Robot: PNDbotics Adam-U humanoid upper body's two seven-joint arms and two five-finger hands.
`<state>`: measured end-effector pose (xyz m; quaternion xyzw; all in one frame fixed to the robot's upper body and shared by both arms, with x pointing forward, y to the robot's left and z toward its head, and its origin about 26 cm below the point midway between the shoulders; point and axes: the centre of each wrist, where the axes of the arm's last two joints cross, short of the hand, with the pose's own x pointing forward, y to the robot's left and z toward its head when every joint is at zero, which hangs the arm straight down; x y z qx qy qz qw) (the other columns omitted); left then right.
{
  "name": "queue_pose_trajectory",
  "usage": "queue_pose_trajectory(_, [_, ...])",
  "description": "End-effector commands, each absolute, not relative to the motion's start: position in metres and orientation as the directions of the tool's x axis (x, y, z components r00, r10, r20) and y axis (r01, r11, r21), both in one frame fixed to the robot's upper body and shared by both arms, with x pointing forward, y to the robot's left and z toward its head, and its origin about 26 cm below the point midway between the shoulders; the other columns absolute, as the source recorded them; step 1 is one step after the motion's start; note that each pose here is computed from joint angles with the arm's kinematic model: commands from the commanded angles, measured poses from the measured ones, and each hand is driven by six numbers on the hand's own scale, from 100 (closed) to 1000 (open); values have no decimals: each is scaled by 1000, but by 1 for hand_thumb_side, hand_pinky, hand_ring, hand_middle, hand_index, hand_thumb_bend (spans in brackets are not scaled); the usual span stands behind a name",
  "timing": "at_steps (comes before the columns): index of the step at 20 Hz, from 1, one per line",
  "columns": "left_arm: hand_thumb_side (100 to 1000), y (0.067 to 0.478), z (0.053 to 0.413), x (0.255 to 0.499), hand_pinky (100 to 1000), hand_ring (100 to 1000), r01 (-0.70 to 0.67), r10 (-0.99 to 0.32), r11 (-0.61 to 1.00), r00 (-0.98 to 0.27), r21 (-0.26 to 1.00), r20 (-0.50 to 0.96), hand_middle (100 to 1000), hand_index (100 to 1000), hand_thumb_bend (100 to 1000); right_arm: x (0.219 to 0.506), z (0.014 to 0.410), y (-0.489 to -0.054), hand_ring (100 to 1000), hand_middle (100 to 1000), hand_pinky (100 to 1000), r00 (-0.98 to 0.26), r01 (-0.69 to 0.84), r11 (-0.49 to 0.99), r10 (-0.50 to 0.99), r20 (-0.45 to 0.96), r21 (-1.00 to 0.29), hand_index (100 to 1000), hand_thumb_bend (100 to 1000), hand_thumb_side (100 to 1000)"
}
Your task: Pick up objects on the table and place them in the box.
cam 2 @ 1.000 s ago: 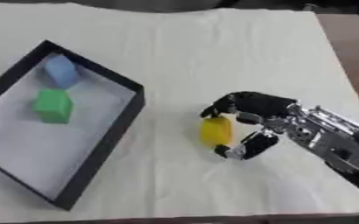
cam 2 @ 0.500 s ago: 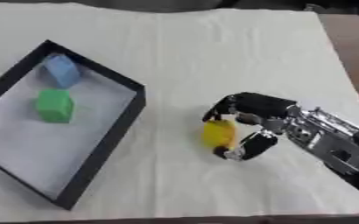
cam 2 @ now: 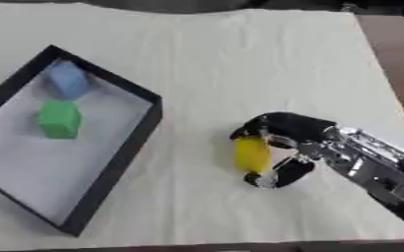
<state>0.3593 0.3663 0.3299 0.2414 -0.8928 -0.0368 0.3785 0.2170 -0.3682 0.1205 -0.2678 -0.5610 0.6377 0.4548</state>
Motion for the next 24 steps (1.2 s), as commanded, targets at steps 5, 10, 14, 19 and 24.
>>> queue_pose_trajectory(5, [642,371,341,355,906,654,-422,-481,869,-605,257,634,804,809,100,217,125,-368,626,571,801,-427,-269,65,886,180,-961,812,248,328])
queue_pose_trajectory(10, [640,371,342,355,906,655,-420,-478,871,-609,254,633,806,809,100,216,124,-367,578,525,768,-417,-268,107,883,216,-957,767,129,284])
queue_pose_trajectory(14, [643,371,341,355,907,655,-423,-479,870,-606,253,635,806,809,100,217,124,-367,562,510,757,-418,-261,129,878,232,-957,751,100,266])
queue_pose_trajectory(19, [643,371,341,355,907,655,-422,-479,870,-607,254,634,806,808,100,217,126,-368,549,494,754,-434,-237,155,867,247,-959,733,100,245])
queue_pose_trajectory(24, [638,372,342,354,907,657,-425,-485,868,-606,259,631,807,809,100,228,151,-376,539,472,761,-504,-107,198,834,225,-974,713,100,200])
